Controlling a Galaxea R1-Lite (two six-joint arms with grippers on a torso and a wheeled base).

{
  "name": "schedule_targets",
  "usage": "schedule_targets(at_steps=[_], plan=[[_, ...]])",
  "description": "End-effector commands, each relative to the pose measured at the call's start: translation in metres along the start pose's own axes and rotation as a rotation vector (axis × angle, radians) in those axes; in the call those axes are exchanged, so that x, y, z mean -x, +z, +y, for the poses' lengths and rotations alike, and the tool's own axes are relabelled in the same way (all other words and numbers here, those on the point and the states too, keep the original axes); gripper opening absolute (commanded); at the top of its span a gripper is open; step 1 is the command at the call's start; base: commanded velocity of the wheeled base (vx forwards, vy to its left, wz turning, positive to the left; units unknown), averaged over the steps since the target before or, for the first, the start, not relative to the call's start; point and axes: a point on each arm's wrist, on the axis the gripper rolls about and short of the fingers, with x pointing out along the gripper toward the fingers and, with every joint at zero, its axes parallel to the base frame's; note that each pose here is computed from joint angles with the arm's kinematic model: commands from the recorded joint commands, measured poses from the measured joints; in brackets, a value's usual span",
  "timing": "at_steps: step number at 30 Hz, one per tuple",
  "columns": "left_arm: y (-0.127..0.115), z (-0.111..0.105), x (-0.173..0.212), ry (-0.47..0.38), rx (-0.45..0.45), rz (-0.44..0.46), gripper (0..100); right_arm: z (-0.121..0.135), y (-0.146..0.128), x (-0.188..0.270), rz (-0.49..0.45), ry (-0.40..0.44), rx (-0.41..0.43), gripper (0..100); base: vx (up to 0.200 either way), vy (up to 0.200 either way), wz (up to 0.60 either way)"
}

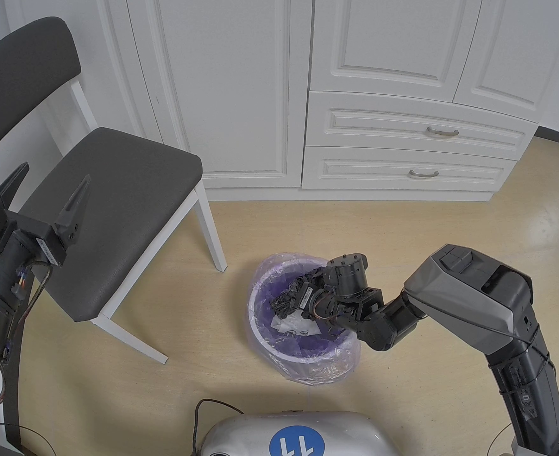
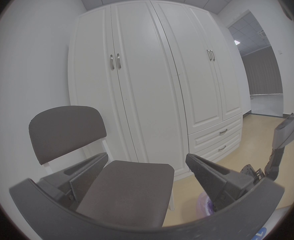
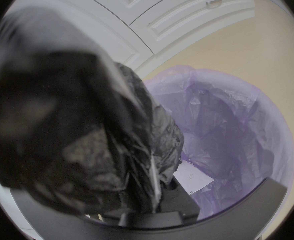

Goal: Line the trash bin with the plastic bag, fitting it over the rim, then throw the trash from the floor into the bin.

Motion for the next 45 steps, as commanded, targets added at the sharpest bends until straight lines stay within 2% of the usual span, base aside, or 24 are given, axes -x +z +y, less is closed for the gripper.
schedule_targets(at_steps=[1,2,5,27,33,34,38,39,40,42,45], plan=[[-0.001,-0.001,-0.001,-0.002,-0.001,0.005,100,-0.006,-0.009,-0.002,0.014,-0.009,0.019,0,0.0,0.0,0.0],[-0.001,-0.001,-0.001,-0.002,-0.002,0.008,100,-0.01,-0.015,-0.001,0.008,0.001,0.056,0,0.0,0.0,0.0],[0.0,0.0,0.0,-0.001,-0.002,0.004,100,-0.01,-0.019,0.0,-0.003,0.017,0.073,0,0.0,0.0,0.0],[-0.001,-0.001,-0.001,-0.002,-0.002,0.008,100,-0.015,-0.026,-0.004,0.01,0.01,0.115,0,0.0,0.0,0.0],[-0.002,-0.001,-0.001,-0.003,-0.004,0.011,100,-0.011,-0.028,-0.002,0.001,0.028,0.118,0,0.0,0.0,0.0],[-0.003,-0.001,0.0,-0.004,-0.005,0.014,100,-0.009,-0.028,-0.003,-0.025,0.057,0.126,0,0.0,0.0,0.0],[-0.003,-0.001,0.0,-0.006,-0.011,0.014,100,0.001,-0.024,0.004,-0.046,0.081,0.222,0,0.0,0.0,0.0],[-0.003,-0.001,0.0,-0.006,-0.011,0.014,100,0.001,-0.024,0.004,-0.046,0.081,0.222,0,0.0,0.0,0.0],[-0.004,-0.002,0.0,-0.008,-0.014,0.019,100,0.011,-0.024,0.014,-0.045,0.092,0.278,0,0.0,0.0,0.0],[-0.005,-0.002,0.0,-0.009,-0.014,0.022,100,0.013,-0.025,0.017,-0.043,0.094,0.298,0,0.0,0.0,0.0],[-0.005,-0.002,0.0,-0.011,-0.014,0.018,100,0.018,-0.027,0.028,-0.04,0.095,0.397,0,0.0,0.0,0.0]])
